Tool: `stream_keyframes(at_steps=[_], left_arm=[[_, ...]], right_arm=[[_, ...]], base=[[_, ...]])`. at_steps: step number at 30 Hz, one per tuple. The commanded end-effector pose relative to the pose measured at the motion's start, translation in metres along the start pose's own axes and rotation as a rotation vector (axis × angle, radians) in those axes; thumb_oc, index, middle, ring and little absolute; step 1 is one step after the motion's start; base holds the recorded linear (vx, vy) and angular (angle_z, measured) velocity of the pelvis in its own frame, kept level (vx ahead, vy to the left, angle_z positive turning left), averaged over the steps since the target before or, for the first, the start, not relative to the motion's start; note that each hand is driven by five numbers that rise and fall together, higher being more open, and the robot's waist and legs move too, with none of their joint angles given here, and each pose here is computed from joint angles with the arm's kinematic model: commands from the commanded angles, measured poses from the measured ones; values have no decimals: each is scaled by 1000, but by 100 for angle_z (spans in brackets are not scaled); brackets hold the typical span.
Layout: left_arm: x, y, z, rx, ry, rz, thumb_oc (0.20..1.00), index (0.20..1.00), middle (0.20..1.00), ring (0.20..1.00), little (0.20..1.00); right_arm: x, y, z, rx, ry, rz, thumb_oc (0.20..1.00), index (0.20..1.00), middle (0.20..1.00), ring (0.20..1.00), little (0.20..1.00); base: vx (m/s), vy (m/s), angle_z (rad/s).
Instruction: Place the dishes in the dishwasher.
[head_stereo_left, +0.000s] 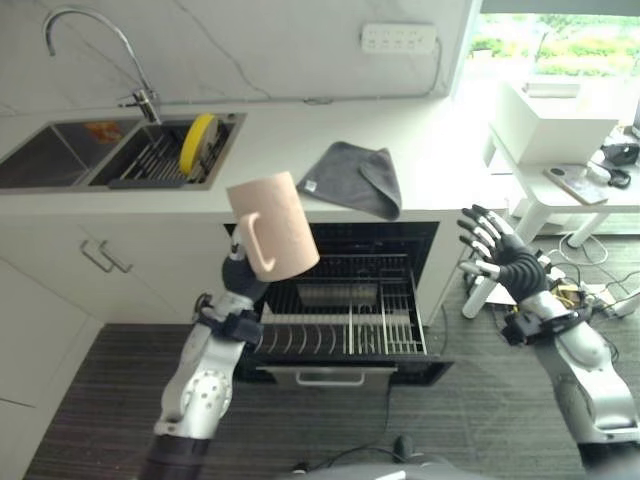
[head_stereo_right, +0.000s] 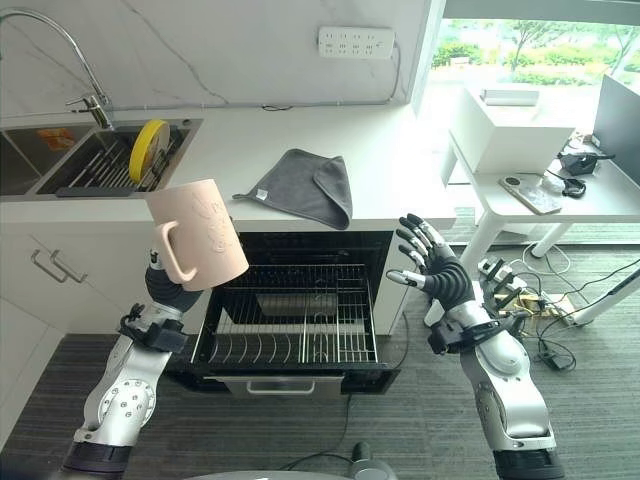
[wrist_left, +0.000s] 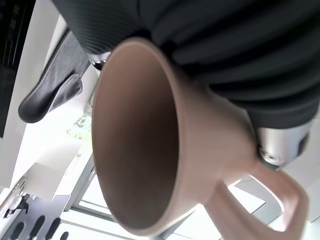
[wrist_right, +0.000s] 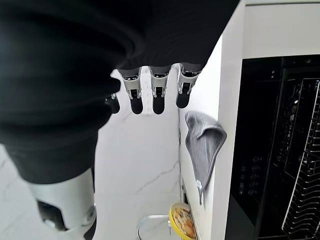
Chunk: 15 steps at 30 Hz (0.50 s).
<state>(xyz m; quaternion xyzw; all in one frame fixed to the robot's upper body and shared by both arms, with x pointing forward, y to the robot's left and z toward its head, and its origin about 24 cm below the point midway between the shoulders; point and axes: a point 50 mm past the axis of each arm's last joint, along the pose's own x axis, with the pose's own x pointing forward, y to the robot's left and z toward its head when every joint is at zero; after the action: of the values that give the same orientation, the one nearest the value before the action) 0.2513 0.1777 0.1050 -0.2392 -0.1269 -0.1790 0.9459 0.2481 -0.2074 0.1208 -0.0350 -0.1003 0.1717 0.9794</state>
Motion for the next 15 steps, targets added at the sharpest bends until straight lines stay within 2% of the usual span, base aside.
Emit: stream_keyframes(at_steps=[1, 8, 14, 15], left_arm=[[21, -4, 27, 205, -148, -5, 200, 200, 200, 200, 200], [30, -10, 24, 307, -159, 32, 200, 200, 200, 200, 200], [35, -16, 17, 360, -122, -8, 200, 200, 200, 200, 200], [38, -21, 15, 409, -104, -56, 200, 200, 200, 200, 200]], right_arm=[[15, 7, 35, 36, -176, 73, 1000, 1000, 1000, 1000, 1000], [28, 25, 42, 162, -220, 184, 1000, 1000, 1000, 1000, 1000], [35, 40, 49, 203, -243, 259, 1000, 1000, 1000, 1000, 1000], [40, 49, 50, 237, -232, 317, 1000, 1000, 1000, 1000, 1000]], base=[[0, 0, 0], [-1, -5, 0], [-2, -6, 0], [0, 0, 0]])
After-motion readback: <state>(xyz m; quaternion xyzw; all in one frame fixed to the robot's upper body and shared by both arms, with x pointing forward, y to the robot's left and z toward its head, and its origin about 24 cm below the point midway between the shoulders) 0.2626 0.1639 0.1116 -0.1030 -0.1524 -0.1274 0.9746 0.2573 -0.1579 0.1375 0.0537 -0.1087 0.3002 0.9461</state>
